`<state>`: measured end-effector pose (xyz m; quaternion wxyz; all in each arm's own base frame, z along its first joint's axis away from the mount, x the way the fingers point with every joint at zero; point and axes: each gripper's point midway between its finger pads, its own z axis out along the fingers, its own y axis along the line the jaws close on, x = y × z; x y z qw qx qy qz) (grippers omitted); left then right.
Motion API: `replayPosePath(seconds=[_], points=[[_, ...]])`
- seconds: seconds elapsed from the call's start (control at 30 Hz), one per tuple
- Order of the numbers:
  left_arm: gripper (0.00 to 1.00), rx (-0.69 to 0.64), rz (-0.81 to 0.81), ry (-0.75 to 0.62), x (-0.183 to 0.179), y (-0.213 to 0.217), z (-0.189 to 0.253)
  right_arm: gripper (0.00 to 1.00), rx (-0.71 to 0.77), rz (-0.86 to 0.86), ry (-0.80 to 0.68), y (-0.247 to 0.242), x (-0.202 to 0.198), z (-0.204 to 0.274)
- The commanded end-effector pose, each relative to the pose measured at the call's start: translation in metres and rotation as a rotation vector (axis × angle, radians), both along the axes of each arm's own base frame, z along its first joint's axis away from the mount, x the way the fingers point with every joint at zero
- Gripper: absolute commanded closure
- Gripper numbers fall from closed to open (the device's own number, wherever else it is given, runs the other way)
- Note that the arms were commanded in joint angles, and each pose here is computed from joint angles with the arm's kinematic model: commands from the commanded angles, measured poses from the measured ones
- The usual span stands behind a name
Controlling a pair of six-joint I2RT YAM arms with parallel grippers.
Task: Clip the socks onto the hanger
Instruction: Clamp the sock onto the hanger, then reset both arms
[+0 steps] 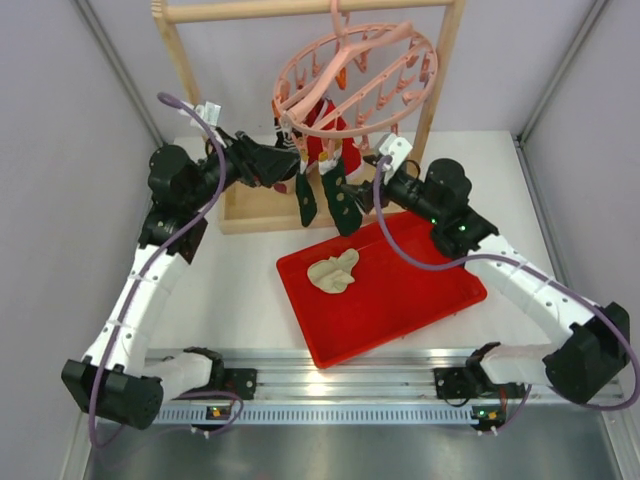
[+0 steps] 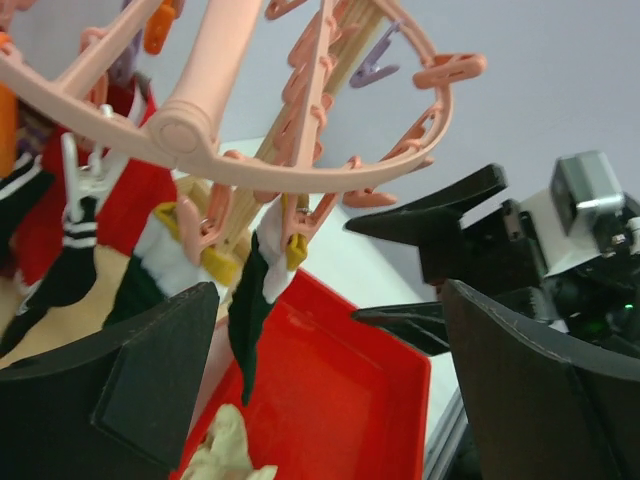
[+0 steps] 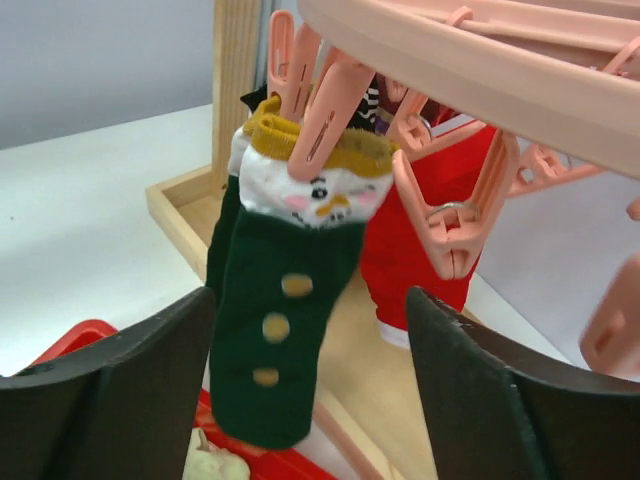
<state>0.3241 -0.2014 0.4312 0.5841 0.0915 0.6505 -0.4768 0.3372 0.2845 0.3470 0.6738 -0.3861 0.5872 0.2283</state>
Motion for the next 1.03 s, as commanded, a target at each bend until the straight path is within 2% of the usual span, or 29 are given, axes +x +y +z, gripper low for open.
replayPosePath(seconds=[0.0, 0.03, 0.07, 0.17, 0.3, 0.43, 0.5, 0.73, 1.0], points=[[0.02, 0.181, 0.032, 0.078, -0.006, 0.016, -0.021, 0.23, 0.066, -0.026, 0.005, -0.015, -0.023, 0.020], [0.02, 0.211, 0.060, 0.114, -0.003, 0.021, -0.027, 0.20, 0.069, -0.036, 0.012, -0.022, -0.030, 0.022], [0.02, 0.263, 0.076, 0.230, -0.007, 0.028, -0.051, 0.15, 0.069, -0.061, 0.018, -0.028, -0.032, 0.021], [0.02, 0.383, 0.112, 0.279, -0.002, 0.041, -0.070, 0.04, 0.081, -0.108, 0.040, -0.050, -0.045, 0.014], [0.02, 0.529, 0.138, 0.341, -0.005, 0.059, -0.107, 0.00, 0.104, -0.185, 0.082, -0.084, -0.058, 0.003], [0.02, 0.641, 0.183, 0.344, -0.006, 0.076, -0.126, 0.00, 0.125, -0.282, 0.109, -0.128, -0.068, -0.001], [0.02, 0.681, 0.211, 0.341, -0.009, 0.085, -0.135, 0.00, 0.103, -0.350, 0.144, -0.147, -0.069, -0.022], [0.02, 0.706, 0.294, 0.324, -0.025, 0.103, -0.152, 0.00, 0.102, -0.505, 0.252, -0.190, -0.093, -0.068], [0.02, 0.702, 0.390, 0.344, -0.040, 0.123, -0.158, 0.00, 0.209, -0.600, 0.249, -0.218, -0.101, -0.063]])
